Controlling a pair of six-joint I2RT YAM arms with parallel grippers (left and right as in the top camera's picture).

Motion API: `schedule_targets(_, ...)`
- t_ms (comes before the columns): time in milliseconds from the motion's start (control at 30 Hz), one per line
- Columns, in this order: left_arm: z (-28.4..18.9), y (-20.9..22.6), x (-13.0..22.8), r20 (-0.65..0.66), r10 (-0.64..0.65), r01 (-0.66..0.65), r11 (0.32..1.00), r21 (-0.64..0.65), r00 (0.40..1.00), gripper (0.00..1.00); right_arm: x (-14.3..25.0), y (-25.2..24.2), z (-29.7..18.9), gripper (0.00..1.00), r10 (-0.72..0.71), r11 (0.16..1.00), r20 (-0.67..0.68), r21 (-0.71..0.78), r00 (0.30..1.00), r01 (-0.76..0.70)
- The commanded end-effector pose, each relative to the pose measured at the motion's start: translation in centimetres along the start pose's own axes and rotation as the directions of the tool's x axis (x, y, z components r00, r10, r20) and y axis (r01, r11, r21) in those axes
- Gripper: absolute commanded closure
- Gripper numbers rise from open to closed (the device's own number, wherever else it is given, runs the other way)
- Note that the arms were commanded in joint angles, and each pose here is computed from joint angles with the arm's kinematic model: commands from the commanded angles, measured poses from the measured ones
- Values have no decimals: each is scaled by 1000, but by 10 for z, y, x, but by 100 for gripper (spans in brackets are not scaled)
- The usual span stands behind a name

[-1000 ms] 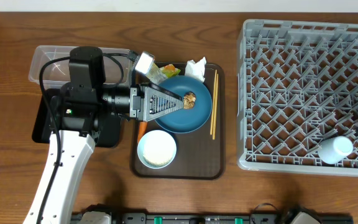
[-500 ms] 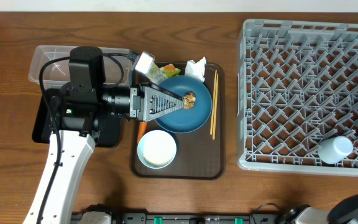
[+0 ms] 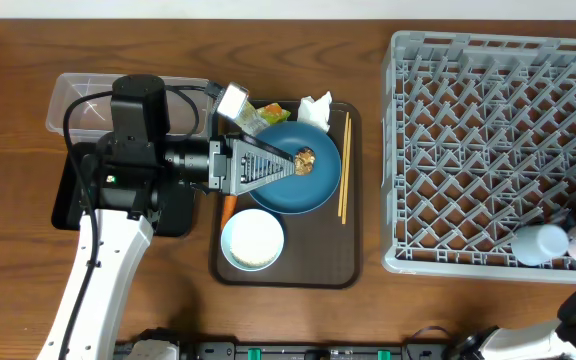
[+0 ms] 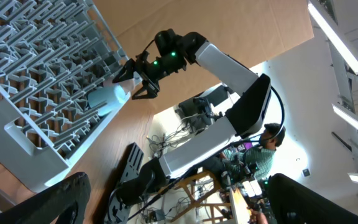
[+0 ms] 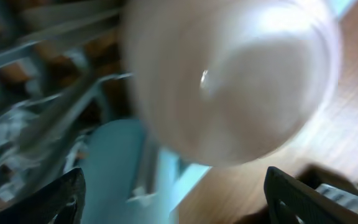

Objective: Sort waste into correct bins and load items into the dishwasher rack
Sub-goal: 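Place the pink cup in the dish rack with the right gripper, then grasp the blue plate rim with the left gripper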

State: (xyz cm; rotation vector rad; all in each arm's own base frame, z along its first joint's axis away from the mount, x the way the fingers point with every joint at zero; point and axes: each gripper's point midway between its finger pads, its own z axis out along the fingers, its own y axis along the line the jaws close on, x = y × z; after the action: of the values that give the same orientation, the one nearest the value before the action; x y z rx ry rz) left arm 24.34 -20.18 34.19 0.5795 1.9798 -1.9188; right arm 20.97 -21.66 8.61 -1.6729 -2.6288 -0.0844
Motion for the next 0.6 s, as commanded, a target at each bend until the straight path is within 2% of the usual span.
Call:
schedule_targets(0, 0, -7, -1, -7, 18, -18, 1000, 18, 1000, 8, 6, 31, -38, 15, -87, 977, 87, -188, 992, 103)
schedule_targets(167, 0, -2, -4, 8, 19, -19, 1000, -12, 1000, 8, 33, 73, -98, 14, -230, 881, 271, -350, 935, 318)
schedule_targets(300, -1, 11, -11, 53, 23, -18, 995, -95, 998, 14, 62, 95, -133, 14, -308, 814, 395, -361, 865, 455)
schedule_targets(467, -1, 35, -19, 122, 35, -1, 963, -268, 992, 15, 114, 131, -163, 14, -453, 647, 497, -388, 740, 657)
schedule_targets(567, -5, 67, -12, 153, -3, 71, 895, -441, 988, 15, 136, 142, -166, 14, -508, 588, 510, -384, 694, 712)
